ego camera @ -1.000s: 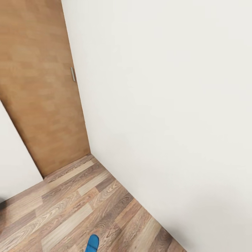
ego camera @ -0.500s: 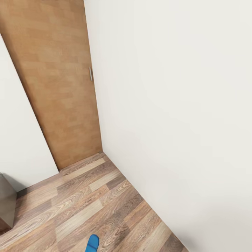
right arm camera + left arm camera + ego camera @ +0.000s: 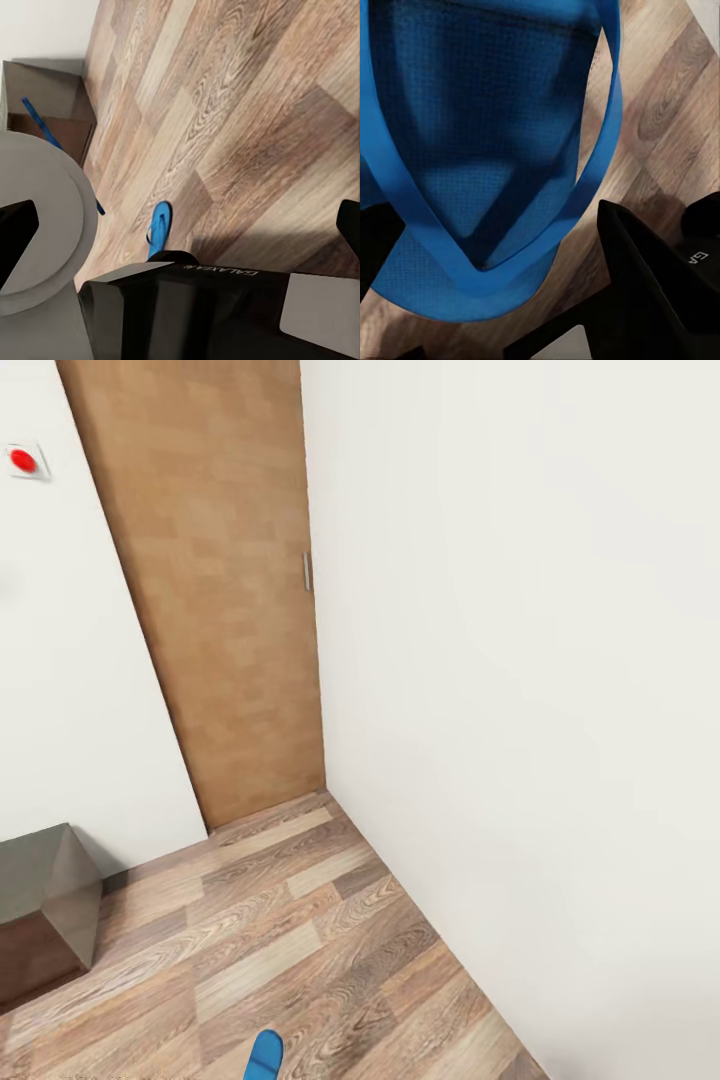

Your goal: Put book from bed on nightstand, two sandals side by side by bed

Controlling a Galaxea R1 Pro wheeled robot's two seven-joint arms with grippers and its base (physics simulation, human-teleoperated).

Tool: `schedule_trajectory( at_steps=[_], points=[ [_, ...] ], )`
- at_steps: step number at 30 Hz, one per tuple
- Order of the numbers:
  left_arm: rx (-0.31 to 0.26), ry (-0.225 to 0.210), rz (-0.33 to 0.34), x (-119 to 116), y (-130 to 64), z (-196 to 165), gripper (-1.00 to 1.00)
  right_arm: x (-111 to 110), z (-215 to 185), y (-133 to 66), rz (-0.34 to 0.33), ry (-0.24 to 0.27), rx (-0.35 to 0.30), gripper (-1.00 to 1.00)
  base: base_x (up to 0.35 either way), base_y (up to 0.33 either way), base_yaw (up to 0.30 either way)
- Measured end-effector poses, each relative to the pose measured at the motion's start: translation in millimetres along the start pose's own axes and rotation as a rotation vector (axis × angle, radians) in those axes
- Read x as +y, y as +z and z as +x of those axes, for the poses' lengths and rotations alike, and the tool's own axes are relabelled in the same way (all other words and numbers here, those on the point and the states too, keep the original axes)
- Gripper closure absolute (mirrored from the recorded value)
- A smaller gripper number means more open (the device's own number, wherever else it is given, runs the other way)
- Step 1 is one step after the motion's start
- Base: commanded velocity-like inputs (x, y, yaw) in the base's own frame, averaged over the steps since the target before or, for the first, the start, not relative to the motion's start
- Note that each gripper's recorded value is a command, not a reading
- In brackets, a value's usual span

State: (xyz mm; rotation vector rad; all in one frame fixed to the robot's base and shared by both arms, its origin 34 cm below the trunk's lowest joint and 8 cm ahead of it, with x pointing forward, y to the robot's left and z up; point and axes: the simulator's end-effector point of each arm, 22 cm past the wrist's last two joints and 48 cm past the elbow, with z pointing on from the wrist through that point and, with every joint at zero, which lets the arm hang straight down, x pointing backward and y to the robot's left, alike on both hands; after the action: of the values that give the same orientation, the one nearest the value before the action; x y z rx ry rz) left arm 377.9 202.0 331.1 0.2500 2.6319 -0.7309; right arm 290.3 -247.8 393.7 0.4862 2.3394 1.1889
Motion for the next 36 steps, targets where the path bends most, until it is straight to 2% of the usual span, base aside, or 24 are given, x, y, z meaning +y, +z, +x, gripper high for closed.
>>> schedule_trajectory(
  at_steps=[36],
  points=[
    [-0.001,-0.001,0.006,-4.0,2.1,-0.2,1.0,0.1,-0.2,0.0,0.0,-0.001,0.0,-1.0,0.0,0.0,0.284]
  ],
)
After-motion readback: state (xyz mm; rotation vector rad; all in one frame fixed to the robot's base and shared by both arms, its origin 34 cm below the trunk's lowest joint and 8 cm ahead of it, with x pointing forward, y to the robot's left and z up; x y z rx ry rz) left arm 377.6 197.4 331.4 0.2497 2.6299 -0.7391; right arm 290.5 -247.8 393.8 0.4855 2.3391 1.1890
